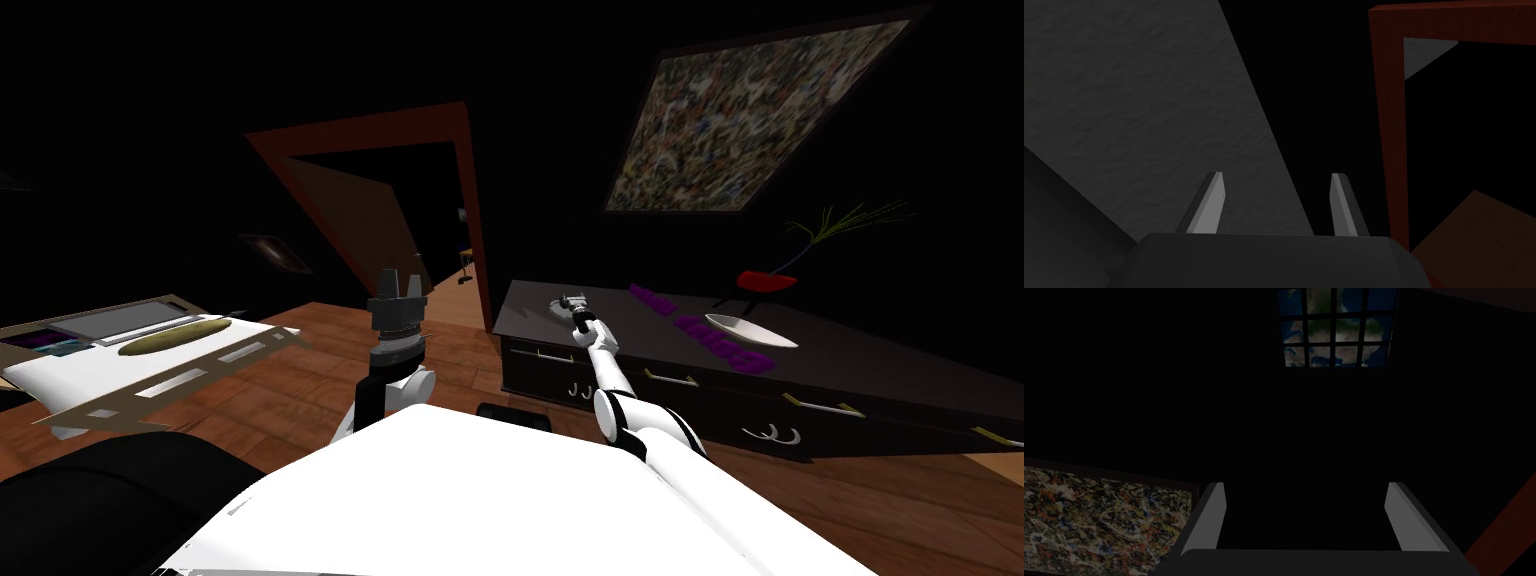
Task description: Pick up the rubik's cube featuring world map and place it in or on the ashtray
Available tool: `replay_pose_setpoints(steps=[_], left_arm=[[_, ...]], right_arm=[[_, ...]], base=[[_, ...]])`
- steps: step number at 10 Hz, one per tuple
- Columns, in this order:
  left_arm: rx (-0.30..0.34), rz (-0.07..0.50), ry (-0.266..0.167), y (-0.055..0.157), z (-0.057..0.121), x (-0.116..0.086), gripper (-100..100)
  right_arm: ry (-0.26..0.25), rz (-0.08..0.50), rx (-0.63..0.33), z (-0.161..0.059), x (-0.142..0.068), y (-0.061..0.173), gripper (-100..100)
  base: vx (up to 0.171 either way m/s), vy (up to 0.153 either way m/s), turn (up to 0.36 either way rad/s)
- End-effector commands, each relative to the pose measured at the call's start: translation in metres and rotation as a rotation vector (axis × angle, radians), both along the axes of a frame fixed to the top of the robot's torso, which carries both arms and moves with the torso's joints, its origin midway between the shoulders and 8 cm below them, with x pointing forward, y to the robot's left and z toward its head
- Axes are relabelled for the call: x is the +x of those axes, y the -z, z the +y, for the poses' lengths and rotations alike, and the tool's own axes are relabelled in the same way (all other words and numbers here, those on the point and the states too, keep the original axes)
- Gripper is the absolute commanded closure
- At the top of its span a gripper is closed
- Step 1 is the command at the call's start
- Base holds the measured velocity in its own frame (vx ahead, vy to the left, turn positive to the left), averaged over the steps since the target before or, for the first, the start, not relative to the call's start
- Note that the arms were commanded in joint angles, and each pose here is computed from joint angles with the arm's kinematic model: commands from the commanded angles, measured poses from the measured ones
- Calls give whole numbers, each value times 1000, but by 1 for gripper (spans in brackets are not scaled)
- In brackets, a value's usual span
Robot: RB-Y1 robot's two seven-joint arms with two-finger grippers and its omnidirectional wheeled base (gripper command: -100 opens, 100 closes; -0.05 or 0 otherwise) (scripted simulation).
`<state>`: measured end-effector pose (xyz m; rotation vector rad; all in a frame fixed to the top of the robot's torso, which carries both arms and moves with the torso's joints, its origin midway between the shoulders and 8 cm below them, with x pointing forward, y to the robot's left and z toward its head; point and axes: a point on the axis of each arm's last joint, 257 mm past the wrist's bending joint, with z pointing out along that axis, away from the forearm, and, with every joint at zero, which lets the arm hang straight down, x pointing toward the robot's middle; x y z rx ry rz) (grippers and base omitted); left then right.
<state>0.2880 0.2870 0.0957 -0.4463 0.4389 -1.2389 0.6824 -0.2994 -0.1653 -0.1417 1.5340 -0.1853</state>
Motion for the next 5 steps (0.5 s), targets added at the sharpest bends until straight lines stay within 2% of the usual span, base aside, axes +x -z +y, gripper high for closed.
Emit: replay_pose_setpoints(steps=[1,5], left_arm=[[0,0,0,0,0,0,0],[0,0,0,0,0,0,0]], right_arm=[[0,0,0,0,0,0,0],[0,0,0,0,0,0,0]], base=[[0,0,0],[0,0,0]])
